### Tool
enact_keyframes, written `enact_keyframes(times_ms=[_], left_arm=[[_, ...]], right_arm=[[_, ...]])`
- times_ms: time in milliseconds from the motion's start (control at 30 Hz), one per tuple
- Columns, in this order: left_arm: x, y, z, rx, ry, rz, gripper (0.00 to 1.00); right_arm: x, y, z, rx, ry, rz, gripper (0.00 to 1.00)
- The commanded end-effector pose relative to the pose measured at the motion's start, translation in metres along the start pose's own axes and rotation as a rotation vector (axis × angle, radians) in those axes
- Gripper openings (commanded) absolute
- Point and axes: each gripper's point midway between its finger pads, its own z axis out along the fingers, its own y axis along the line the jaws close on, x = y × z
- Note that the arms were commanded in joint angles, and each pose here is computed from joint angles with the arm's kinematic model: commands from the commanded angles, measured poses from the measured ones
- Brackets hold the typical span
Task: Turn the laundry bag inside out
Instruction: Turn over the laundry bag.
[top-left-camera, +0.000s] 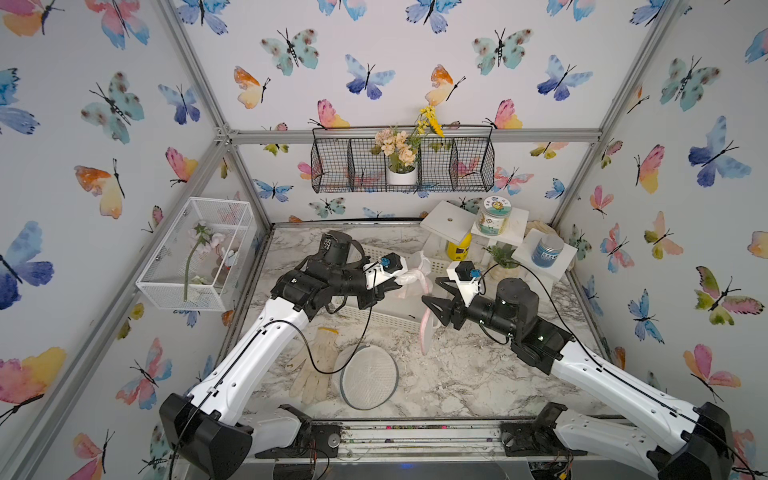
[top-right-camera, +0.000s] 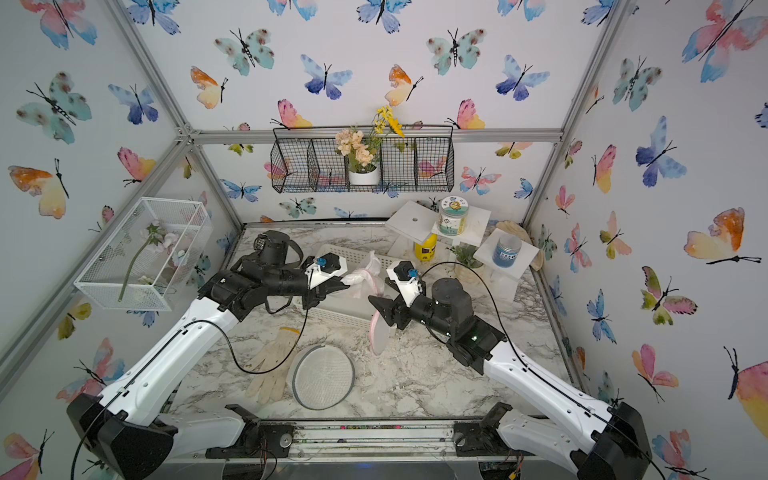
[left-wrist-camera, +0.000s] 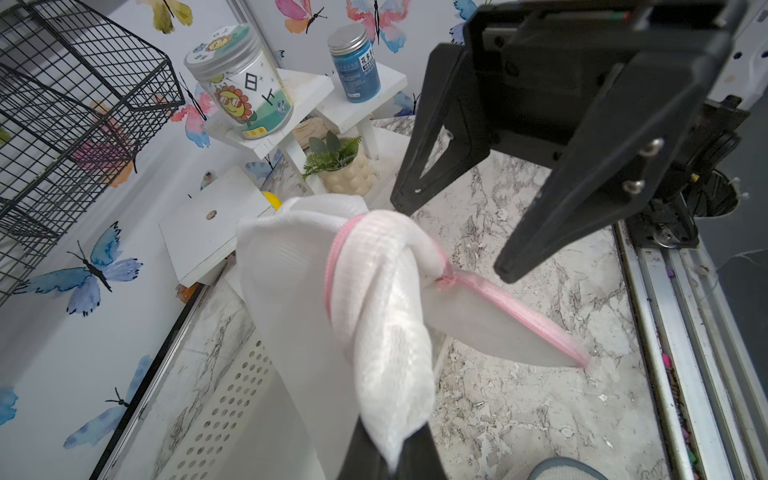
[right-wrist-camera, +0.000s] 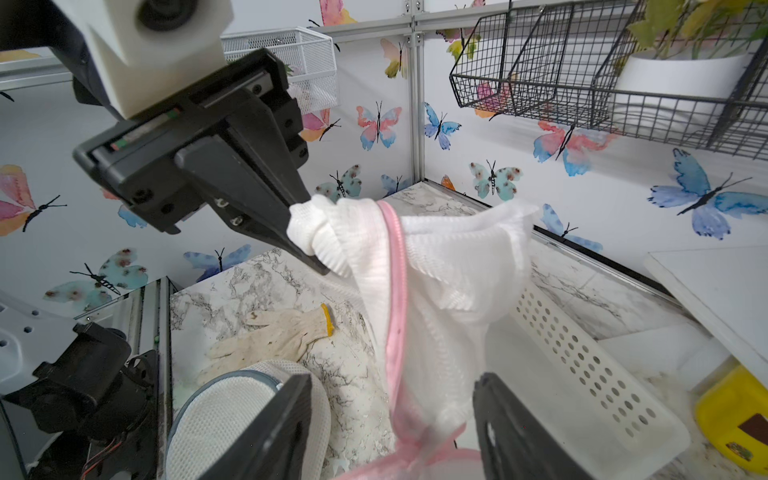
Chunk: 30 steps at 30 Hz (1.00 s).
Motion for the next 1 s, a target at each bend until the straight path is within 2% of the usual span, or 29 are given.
enact_keyframes(times_ms=[0,100,267,333,500,733,833,967], left_arm=[[-0.016,0.008,-0.011,-0.05,-0.037,0.012,0.0],[-0.019,0.009,-0.011,-0.055,-0.045,0.011,0.0],[-0.022,0.01,-0.013,-0.061,-0.048,0.009,0.0],[-0.023,0.01,-0.015,-0.066,-0.049,0.011,0.0],[-0.019,0.01,-0.018,-0.081,-0.025,0.022,0.0],[-0.008,0.011,-0.026,-0.12,0.059,0.108,0.0],[0.002,0.005,-0.026,-0.118,0.135,0.172,0.0],[0.013,-0.015,-0.02,-0.058,0.218,0.254,0.0]], right_arm=[[-0.008,-0.006,0.007,0.077,-0.057,-0.035,0.64],[-0.004,-0.011,0.014,0.139,-0.051,-0.058,0.61],[0.005,-0.021,0.018,0.228,-0.039,-0.078,0.46],[0.006,-0.027,0.017,0.268,-0.037,-0.081,0.36],[-0.003,-0.043,0.004,0.37,-0.022,-0.102,0.03],[-0.032,-0.048,-0.011,0.406,0.036,-0.214,0.03],[-0.046,-0.047,-0.009,0.38,0.063,-0.261,0.03],[-0.059,-0.049,0.002,0.35,0.124,-0.339,0.03]])
